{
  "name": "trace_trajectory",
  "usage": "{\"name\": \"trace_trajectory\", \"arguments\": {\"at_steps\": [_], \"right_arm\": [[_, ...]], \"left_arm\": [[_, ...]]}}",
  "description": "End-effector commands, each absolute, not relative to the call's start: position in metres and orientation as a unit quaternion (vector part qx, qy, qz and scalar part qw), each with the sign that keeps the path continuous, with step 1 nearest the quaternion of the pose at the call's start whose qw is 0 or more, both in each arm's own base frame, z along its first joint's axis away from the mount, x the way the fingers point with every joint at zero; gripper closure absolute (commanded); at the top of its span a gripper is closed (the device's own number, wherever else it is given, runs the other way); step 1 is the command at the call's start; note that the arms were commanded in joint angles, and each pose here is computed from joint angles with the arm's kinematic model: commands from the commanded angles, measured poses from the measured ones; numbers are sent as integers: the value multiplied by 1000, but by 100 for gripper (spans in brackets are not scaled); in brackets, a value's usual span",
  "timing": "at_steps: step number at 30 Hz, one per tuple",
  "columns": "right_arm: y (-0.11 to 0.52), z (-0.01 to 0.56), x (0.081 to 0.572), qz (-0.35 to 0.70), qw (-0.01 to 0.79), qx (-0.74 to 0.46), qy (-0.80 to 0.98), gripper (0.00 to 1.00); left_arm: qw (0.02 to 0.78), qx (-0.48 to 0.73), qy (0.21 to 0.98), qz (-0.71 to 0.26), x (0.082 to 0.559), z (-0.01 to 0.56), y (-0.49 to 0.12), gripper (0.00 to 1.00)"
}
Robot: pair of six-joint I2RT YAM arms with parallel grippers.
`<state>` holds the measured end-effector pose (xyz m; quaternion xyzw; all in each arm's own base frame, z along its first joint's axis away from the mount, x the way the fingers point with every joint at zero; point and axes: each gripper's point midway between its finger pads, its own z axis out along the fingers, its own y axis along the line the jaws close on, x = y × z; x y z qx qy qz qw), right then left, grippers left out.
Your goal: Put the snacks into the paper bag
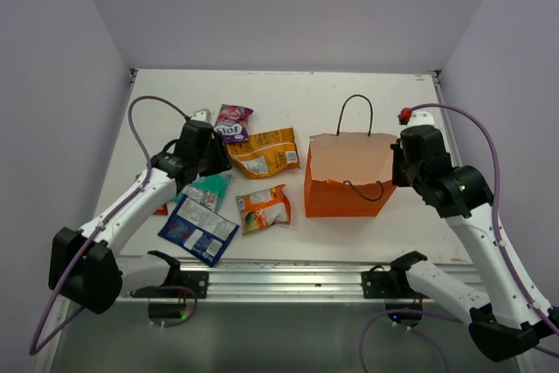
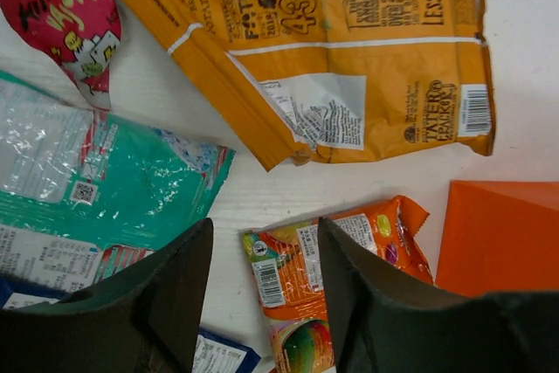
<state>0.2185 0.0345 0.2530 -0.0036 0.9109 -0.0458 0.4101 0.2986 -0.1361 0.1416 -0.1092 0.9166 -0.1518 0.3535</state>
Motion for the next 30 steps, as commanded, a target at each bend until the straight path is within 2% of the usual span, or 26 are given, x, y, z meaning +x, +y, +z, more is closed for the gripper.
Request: {"name": "trace_trajectory", "arguments": {"at_steps": [1, 7, 15, 23, 26, 27, 28, 30], "right_arm": [[34, 266, 224, -44, 436, 0, 899, 100], [37, 266, 223, -36, 436, -4, 899, 100], [43, 266, 222, -19, 434, -13, 901, 100], [48, 270, 221, -7, 436, -23, 900, 100], [48, 271, 219, -2, 438, -27, 899, 100], [49, 272, 218, 0, 439, -31, 898, 100], [49, 273, 217, 2, 441, -31, 897, 100], [49, 273, 216, 3, 441, -31, 897, 100]], "left_arm": [[361, -118, 912, -154, 315, 128, -148, 43], [366, -130, 912, -132, 331, 107, -151, 35], [384, -155, 900, -134, 340, 102, -150, 33], [357, -169, 912, -111, 353, 57, -153, 33], [358, -172, 912, -100, 364, 51, -154, 63], [368, -173, 909, -93, 373, 56, -153, 90], [367, -172, 911, -82, 374, 56, -150, 100], [381, -162, 907, -76, 382, 68, -150, 100]]}}
